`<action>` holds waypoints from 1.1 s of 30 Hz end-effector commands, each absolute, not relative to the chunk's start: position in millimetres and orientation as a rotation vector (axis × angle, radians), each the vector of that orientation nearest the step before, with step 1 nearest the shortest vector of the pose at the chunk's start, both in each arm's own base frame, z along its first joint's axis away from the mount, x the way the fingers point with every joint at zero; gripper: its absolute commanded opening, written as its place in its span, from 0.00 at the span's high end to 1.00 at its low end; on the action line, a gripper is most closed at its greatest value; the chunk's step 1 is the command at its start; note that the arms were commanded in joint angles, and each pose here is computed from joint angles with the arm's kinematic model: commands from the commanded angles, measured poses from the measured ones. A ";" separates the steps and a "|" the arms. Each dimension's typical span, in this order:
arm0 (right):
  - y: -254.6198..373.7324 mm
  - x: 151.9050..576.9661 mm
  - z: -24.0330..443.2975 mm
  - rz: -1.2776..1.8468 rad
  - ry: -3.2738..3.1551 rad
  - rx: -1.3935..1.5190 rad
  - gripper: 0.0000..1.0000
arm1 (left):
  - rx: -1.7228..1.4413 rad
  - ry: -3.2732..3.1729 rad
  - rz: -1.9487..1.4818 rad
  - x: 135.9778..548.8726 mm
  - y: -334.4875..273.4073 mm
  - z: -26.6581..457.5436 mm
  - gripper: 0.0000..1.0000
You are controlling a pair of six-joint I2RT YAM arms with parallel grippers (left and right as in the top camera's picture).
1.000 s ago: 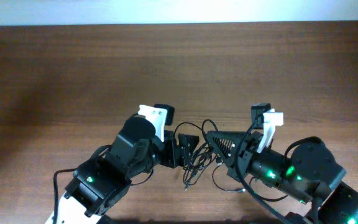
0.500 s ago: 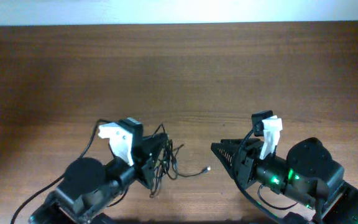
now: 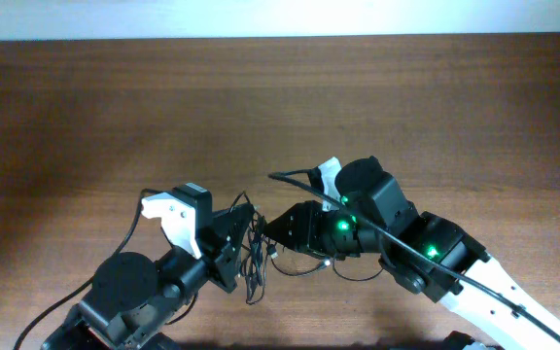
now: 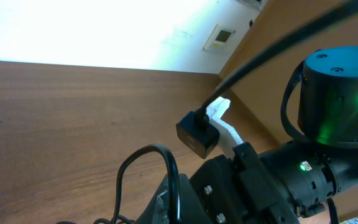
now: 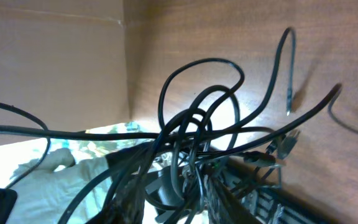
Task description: Untangle cables
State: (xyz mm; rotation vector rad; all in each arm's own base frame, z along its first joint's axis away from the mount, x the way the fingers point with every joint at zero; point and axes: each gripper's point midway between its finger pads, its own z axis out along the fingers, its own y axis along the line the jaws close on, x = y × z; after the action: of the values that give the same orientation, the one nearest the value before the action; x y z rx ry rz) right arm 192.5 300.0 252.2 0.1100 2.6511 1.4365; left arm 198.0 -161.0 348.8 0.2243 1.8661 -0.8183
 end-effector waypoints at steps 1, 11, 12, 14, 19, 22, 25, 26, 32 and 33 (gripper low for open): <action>303.4 193.8 259.9 1.493 2.661 0.204 0.66 | 0.246 1.845 -0.862 192.3 -164.6 356.3 1.00; 316.6 197.4 259.4 1.596 2.702 0.368 0.72 | 0.246 1.846 -0.862 192.3 -164.6 356.2 1.00; 316.9 196.9 259.5 1.604 2.710 0.408 0.73 | 0.246 1.846 -0.862 192.3 -164.6 356.2 1.00; 319.3 199.1 253.4 1.596 2.731 0.443 0.75 | 0.246 1.845 -0.862 192.4 -164.6 356.3 1.00; 342.6 212.8 256.6 1.736 2.696 0.389 0.96 | 0.247 1.868 -0.854 191.5 -163.8 350.9 1.00; 295.1 252.5 224.8 1.448 2.673 0.426 0.96 | 0.248 1.872 -0.852 190.4 -163.0 349.9 1.00; 227.2 300.6 202.9 1.151 2.599 0.458 0.96 | 0.253 1.887 -0.844 189.1 -161.9 346.1 1.00; 220.6 306.2 208.6 1.164 2.568 0.359 0.96 | 0.272 1.901 -0.824 188.1 -161.2 341.7 1.00; 194.9 282.5 176.4 0.917 2.713 0.127 0.66 | 0.228 1.899 -0.768 195.2 -153.3 340.8 1.00; 193.3 278.6 174.0 0.904 2.730 0.107 0.66 | 0.206 1.913 -0.733 198.4 -148.7 336.5 1.00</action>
State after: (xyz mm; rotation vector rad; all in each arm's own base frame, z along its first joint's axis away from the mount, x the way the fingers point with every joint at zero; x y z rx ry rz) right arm 279.6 200.7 177.5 0.1928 2.7286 0.9873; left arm 192.1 -161.2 335.9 0.2492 1.9224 -0.8148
